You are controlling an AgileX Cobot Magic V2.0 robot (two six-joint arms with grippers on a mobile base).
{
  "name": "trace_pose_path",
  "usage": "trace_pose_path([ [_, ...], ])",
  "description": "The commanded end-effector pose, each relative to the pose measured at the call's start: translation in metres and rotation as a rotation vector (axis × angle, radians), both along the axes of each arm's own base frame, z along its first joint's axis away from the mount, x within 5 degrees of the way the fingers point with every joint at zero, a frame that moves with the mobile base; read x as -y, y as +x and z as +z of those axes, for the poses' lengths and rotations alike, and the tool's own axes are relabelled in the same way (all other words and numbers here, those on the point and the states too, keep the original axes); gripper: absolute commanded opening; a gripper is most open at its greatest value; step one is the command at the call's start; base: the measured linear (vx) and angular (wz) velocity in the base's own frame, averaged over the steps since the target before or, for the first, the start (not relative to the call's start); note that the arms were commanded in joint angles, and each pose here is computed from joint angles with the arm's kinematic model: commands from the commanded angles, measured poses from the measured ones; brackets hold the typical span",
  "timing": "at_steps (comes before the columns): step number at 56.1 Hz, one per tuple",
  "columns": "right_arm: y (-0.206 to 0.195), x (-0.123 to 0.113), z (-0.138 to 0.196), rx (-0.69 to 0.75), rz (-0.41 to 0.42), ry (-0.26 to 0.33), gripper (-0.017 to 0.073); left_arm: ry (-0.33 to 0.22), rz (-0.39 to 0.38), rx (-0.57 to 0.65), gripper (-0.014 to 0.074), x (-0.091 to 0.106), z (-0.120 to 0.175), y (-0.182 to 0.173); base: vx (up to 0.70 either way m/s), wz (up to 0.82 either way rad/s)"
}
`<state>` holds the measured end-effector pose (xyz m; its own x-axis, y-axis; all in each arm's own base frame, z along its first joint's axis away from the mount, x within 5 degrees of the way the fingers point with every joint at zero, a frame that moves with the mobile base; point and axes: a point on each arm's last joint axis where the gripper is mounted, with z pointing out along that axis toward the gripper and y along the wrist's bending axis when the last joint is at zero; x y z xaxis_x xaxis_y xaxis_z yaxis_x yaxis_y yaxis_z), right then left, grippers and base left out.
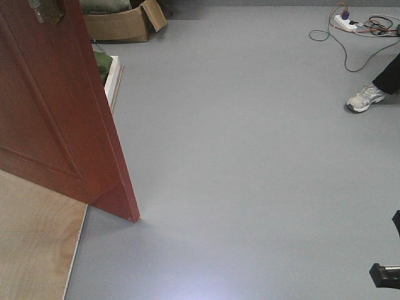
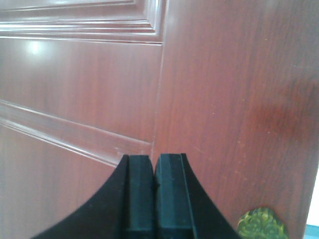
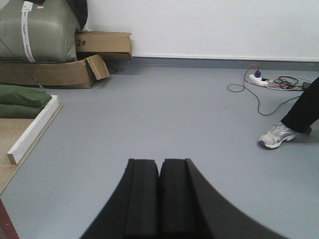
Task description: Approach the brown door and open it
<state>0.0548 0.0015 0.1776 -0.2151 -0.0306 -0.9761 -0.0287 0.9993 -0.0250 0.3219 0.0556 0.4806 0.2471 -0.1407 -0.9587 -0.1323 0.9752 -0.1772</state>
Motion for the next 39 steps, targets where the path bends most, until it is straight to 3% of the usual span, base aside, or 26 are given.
trace_pose_path([
  [1, 0.0009, 0.0003, 0.0065, 0.087, -0.002, -0.011, 0.0000, 0.024, -0.003, 0.149, -0.0003, 0.0050, 0.0300, -0.0175, 0.00, 0.00],
  [39, 0.0009, 0.0003, 0.0065, 0.087, -0.002, -0.011, 0.0000, 0.023, -0.003, 0.146, -0.0003, 0.0050, 0.0298, -0.0174, 0.01, -0.01],
])
